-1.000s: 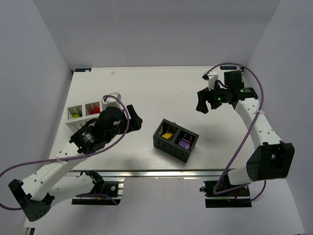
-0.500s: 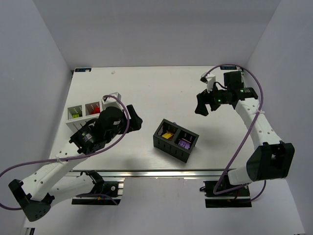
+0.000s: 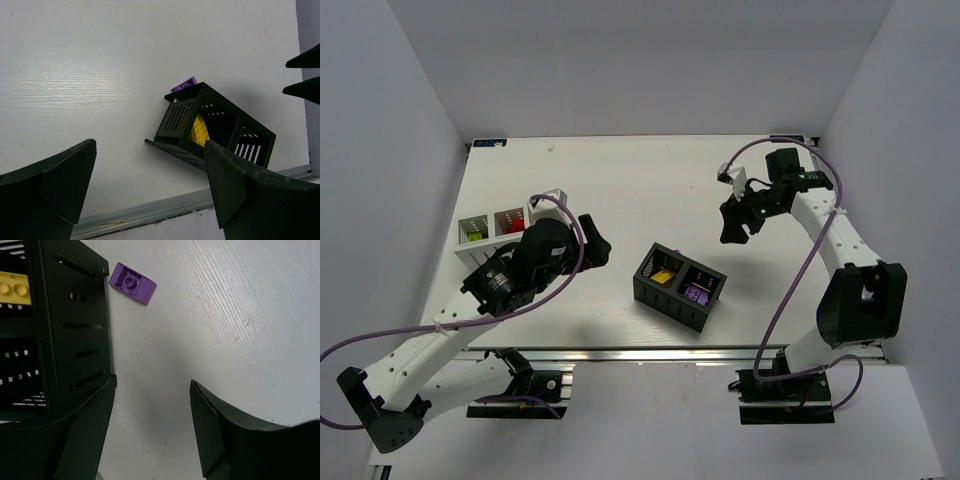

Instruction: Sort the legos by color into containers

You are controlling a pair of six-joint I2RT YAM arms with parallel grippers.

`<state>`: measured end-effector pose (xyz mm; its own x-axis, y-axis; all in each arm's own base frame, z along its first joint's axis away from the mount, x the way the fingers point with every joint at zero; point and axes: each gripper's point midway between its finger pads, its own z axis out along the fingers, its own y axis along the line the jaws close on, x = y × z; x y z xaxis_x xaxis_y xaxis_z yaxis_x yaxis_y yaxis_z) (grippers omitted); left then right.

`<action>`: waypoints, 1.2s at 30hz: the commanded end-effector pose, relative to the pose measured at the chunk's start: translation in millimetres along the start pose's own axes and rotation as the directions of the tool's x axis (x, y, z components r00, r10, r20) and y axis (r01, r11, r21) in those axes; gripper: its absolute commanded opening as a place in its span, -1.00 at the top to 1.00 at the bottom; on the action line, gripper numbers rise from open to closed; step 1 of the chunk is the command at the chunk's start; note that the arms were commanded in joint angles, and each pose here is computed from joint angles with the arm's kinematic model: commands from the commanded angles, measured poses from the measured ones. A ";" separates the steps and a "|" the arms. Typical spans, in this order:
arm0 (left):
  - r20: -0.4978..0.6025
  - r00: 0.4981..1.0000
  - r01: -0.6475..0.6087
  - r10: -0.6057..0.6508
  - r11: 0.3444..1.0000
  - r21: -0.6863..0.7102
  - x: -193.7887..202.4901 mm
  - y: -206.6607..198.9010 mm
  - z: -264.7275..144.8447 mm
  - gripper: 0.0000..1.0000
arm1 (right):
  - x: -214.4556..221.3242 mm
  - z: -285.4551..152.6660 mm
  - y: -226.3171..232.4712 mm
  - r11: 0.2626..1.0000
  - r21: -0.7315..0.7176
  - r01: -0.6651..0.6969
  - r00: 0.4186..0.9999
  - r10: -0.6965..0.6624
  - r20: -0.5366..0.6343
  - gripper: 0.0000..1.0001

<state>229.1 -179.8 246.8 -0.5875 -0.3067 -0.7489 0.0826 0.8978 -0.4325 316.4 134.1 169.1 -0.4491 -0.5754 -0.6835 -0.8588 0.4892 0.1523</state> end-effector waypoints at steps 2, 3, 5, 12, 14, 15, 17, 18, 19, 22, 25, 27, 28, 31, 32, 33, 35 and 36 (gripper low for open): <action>0.005 1.000 0.007 -0.007 1.000 0.015 -6.0 -4.7 -4.1 -0.96 | 11.2 7.1 -0.9 0.997 -0.043 0.068 0.996 -0.070 -0.060 -0.28; 0.003 1.000 0.007 -0.007 1.000 0.013 -5.4 -4.0 -4.6 -0.96 | 17.3 11.1 0.1 0.996 -0.057 0.065 0.994 -0.070 -0.082 -0.25; 0.000 1.000 0.006 -0.006 1.000 0.006 -4.9 -2.5 -5.3 -0.96 | 29.7 11.7 6.0 0.993 -0.086 0.080 0.988 -0.091 -0.124 -0.17; -0.015 1.000 0.002 -0.002 1.000 0.003 -1.6 -2.9 -2.2 -0.96 | 55.9 18.7 38.1 0.976 -0.190 0.104 0.977 -0.136 -0.163 0.00; -0.023 1.000 -0.002 0.002 1.000 0.001 -1.0 -5.7 2.4 -0.96 | 56.1 22.7 51.2 0.967 -0.238 0.094 0.978 -0.134 -0.158 0.05; -0.023 1.000 -0.006 0.006 1.000 0.005 -2.6 -7.7 2.4 -0.96 | 56.5 23.3 54.2 0.963 -0.253 0.096 0.978 -0.138 -0.155 0.06; -0.030 0.999 -0.010 0.010 1.000 0.009 -2.3 -10.5 5.0 -0.96 | 57.3 27.1 64.2 0.953 -0.288 0.095 0.976 -0.146 -0.160 0.09; -0.029 0.999 -0.012 0.013 1.000 0.010 -3.1 -11.1 4.9 -0.96 | 57.9 28.0 66.2 0.950 -0.296 0.098 0.975 -0.151 -0.164 0.10; -0.028 1.000 -0.012 0.012 1.000 0.011 -3.4 -11.5 5.3 -0.96 | 57.6 29.6 68.1 0.947 -0.302 0.106 0.973 -0.162 -0.166 0.10; -0.031 0.999 -0.014 0.014 1.000 0.005 -2.9 -10.2 5.0 -0.96 | 55.9 32.9 74.4 0.939 -0.325 0.111 0.971 -0.171 -0.165 0.12; -0.025 1.000 -0.012 0.012 1.000 0.002 -3.2 -7.8 2.6 -0.96 | 52.1 37.1 81.3 0.931 -0.347 0.113 0.972 -0.176 -0.157 0.12; -0.020 1.000 -0.009 0.009 1.000 0.002 -4.1 -7.1 1.0 -0.96 | 47.5 40.8 84.1 0.928 -0.356 0.110 0.973 -0.174 -0.152 0.13; -0.019 1.000 -0.008 0.009 1.000 0.003 -3.9 -6.8 0.7 -0.96 | 45.5 42.1 85.5 0.926 -0.361 0.110 0.974 -0.173 -0.146 0.13; -0.017 1.000 -0.004 0.004 1.000 0.005 -4.2 -6.6 -0.6 -0.96 | 40.5 47.2 91.5 0.918 -0.380 0.115 0.973 -0.181 -0.144 0.13; -0.019 1.000 -0.004 0.004 1.000 0.007 -3.9 -7.0 -0.7 -0.96 | 38.8 48.7 93.2 0.916 -0.384 0.117 0.973 -0.184 -0.142 0.13; -0.018 1.000 -0.004 0.004 1.000 0.008 -4.1 -7.0 -1.1 -0.96 | 38.9 50.4 92.5 0.916 -0.385 0.112 0.973 -0.180 -0.146 0.13; -0.018 1.000 -0.004 0.004 1.000 0.006 -3.8 -6.1 -1.6 -0.96 | 35.0 55.5 95.3 0.913 -0.391 0.114 0.971 -0.185 -0.148 0.13; -0.019 1.000 -0.003 0.003 1.000 0.007 -3.6 -6.3 -1.7 -0.96 | 33.9 57.2 94.2 0.916 -0.385 0.111 0.971 -0.182 -0.154 0.13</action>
<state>230.1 -185.9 238.0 -0.6238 -0.2736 -0.7322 0.0831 0.9082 -0.4102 232.1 180.9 108.3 -0.3115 -0.7767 -0.5475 -0.9354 0.1491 0.3207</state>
